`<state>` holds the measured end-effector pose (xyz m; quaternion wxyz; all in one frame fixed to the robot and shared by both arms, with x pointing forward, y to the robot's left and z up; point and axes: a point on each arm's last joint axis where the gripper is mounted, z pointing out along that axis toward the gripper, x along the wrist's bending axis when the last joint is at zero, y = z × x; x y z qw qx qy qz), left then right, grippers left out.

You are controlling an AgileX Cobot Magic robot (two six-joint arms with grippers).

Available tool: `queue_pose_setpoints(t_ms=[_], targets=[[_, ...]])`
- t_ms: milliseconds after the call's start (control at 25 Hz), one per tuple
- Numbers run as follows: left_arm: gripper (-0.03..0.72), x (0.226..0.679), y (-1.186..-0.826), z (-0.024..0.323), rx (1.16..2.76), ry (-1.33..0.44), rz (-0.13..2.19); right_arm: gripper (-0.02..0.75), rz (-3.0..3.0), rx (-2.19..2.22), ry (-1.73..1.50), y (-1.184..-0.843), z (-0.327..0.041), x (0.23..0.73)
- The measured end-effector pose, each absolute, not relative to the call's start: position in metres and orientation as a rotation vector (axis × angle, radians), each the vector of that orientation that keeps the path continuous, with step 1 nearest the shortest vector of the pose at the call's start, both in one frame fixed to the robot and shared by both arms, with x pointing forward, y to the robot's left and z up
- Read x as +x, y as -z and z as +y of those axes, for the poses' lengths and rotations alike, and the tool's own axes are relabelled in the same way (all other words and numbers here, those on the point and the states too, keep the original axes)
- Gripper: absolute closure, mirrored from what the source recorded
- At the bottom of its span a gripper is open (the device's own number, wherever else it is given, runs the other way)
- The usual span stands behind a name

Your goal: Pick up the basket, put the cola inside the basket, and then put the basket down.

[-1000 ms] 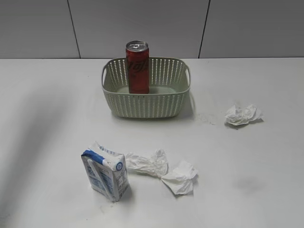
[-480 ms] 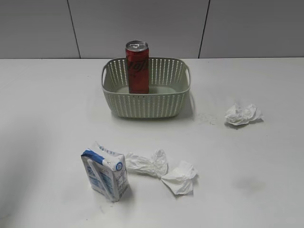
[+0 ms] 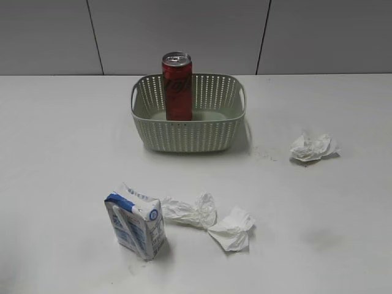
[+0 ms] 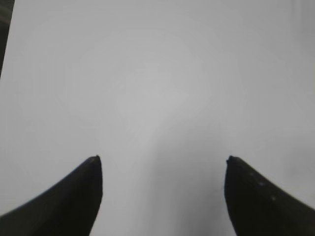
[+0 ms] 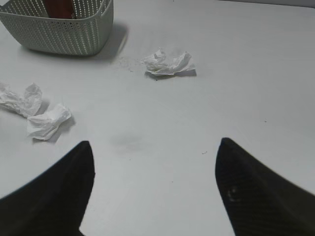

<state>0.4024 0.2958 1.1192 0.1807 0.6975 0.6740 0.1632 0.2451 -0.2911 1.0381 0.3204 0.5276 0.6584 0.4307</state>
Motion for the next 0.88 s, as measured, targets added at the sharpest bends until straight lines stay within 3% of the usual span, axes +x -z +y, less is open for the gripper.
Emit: queue_pose_setpoints(t_ms=[440,880], targets=[[0.107,0.316,-1.091,0.295,1.865,-0.543,1.804,0.146,1.730,1.387,-1.132,-1.038,-0.291,0.245],[0.108,0.259,-1.051,0.296,1.790,-0.641,1.721,0.146,1.730,1.387,-1.132,-1.038,-0.291,0.245]])
